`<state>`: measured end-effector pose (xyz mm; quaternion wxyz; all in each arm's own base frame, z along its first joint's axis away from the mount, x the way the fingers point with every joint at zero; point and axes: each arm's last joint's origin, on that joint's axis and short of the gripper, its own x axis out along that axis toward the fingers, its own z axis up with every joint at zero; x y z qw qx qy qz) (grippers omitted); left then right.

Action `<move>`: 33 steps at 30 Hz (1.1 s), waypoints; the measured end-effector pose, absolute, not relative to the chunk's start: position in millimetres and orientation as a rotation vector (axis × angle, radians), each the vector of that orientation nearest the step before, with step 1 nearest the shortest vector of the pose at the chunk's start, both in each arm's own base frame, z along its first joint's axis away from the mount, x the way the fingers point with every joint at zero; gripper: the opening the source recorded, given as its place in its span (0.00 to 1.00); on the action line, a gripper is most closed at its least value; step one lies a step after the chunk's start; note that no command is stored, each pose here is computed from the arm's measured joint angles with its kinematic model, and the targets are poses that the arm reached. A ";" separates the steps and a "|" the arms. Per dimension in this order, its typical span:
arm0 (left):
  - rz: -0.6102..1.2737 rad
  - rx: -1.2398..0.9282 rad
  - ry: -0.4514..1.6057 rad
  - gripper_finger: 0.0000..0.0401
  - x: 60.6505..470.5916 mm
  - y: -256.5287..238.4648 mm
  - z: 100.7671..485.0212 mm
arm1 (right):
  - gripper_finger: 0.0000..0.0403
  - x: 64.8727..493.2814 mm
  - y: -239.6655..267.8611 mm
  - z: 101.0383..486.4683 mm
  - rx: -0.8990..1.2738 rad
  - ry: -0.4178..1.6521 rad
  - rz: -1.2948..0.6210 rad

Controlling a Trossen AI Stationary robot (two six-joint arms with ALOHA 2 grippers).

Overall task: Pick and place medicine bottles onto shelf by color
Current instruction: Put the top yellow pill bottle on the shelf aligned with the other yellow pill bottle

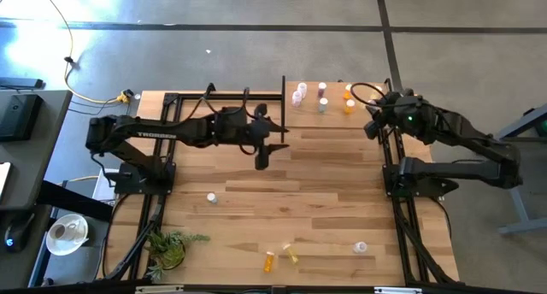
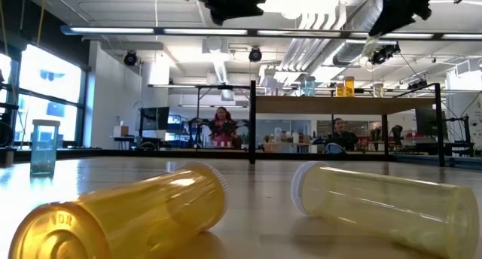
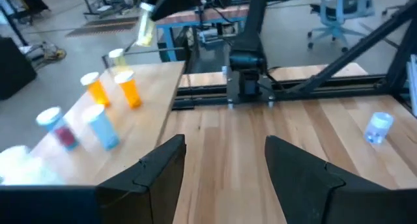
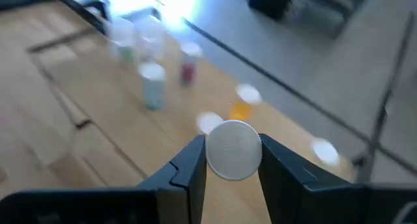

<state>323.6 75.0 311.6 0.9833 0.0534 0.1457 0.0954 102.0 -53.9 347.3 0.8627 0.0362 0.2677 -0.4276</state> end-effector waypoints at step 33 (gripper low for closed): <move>0.232 0.039 0.313 0.50 305.1 81.2 275.9 | 0.26 110.5 -106.1 295.2 0.369 0.845 -1.230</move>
